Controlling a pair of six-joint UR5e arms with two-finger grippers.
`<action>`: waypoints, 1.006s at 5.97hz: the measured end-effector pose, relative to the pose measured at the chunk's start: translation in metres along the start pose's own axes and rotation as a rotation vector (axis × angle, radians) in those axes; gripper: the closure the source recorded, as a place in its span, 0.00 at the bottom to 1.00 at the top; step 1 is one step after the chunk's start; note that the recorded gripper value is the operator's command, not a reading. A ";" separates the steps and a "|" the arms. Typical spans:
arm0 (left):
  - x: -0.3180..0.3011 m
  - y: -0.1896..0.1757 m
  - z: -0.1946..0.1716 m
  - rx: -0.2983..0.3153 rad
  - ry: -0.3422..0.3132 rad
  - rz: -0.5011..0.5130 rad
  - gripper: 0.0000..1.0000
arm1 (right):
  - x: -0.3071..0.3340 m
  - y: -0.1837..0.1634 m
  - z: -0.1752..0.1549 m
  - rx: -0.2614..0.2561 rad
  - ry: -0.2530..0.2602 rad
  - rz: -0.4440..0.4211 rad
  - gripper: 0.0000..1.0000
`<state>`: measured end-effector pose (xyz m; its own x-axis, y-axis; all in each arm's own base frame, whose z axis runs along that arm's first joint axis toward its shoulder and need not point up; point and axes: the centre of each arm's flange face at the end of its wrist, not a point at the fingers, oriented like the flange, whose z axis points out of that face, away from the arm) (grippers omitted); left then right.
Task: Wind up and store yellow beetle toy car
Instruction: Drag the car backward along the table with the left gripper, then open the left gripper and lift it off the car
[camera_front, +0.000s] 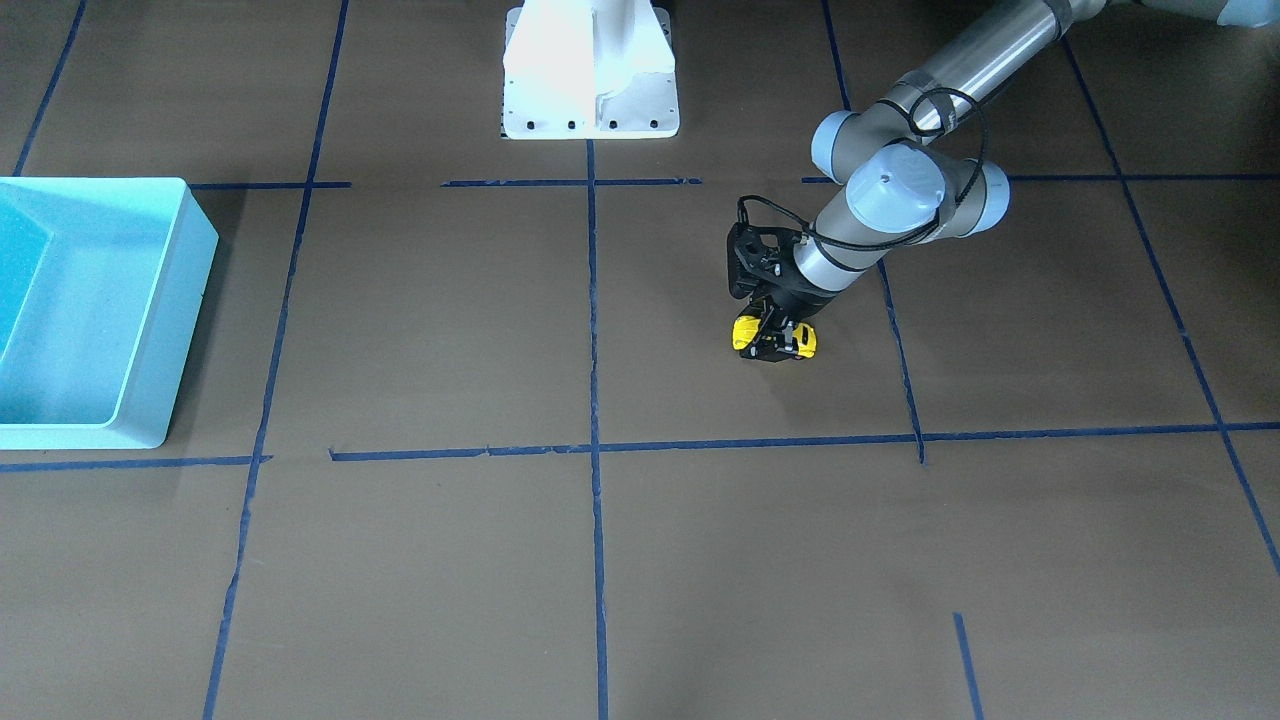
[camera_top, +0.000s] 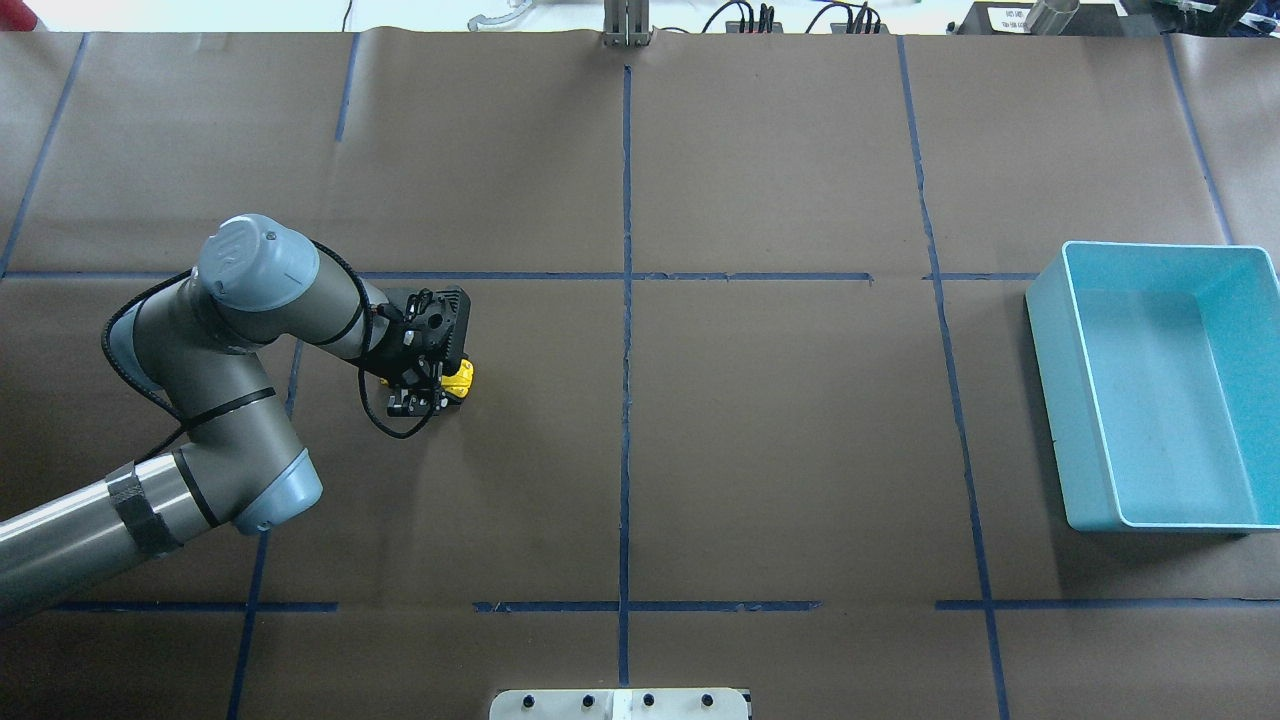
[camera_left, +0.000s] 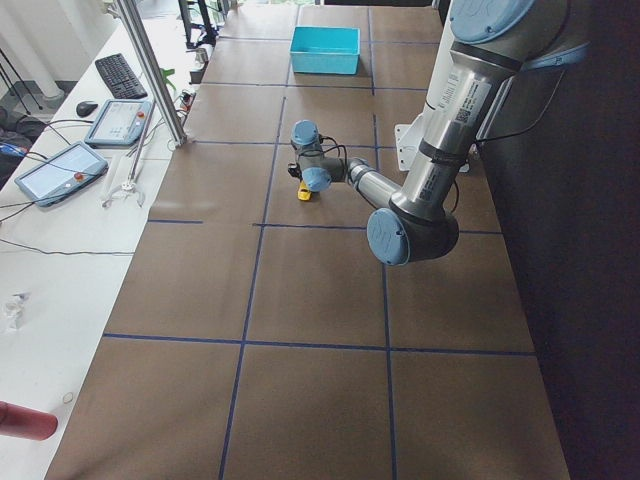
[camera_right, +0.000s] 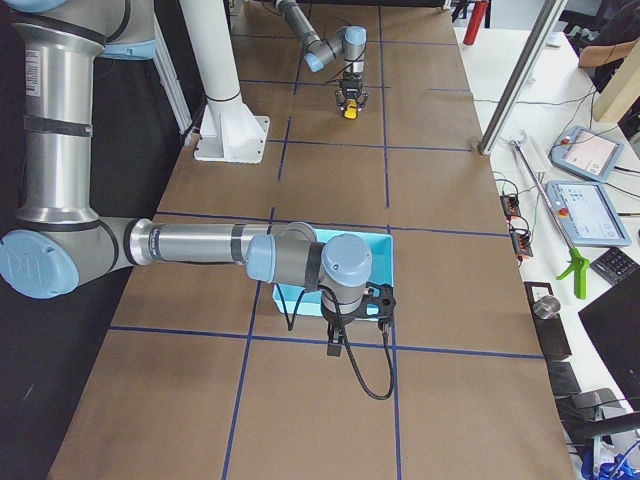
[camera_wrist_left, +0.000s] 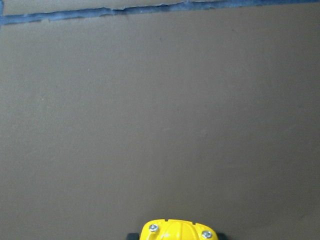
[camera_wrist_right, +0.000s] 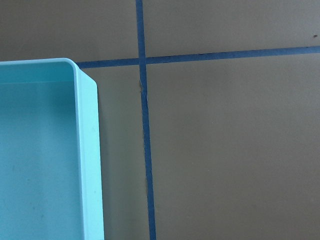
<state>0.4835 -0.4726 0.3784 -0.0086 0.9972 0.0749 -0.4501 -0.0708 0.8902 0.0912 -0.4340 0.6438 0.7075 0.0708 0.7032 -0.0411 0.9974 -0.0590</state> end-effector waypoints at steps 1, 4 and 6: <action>-0.004 0.019 -0.010 0.012 0.000 -0.009 0.00 | 0.000 0.000 0.000 0.000 0.000 0.000 0.00; -0.015 0.069 -0.042 0.032 -0.003 -0.050 0.00 | 0.000 0.000 0.000 -0.001 -0.002 0.001 0.00; -0.021 0.079 -0.056 0.040 0.003 -0.072 0.00 | 0.000 0.000 0.000 -0.001 -0.002 0.001 0.00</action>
<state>0.3976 -0.4977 0.4221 0.0193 0.9998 0.0088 -0.4137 0.0000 0.9104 0.0911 -0.4342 0.6443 0.7059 0.0716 0.7047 -0.0411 0.9973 -0.0601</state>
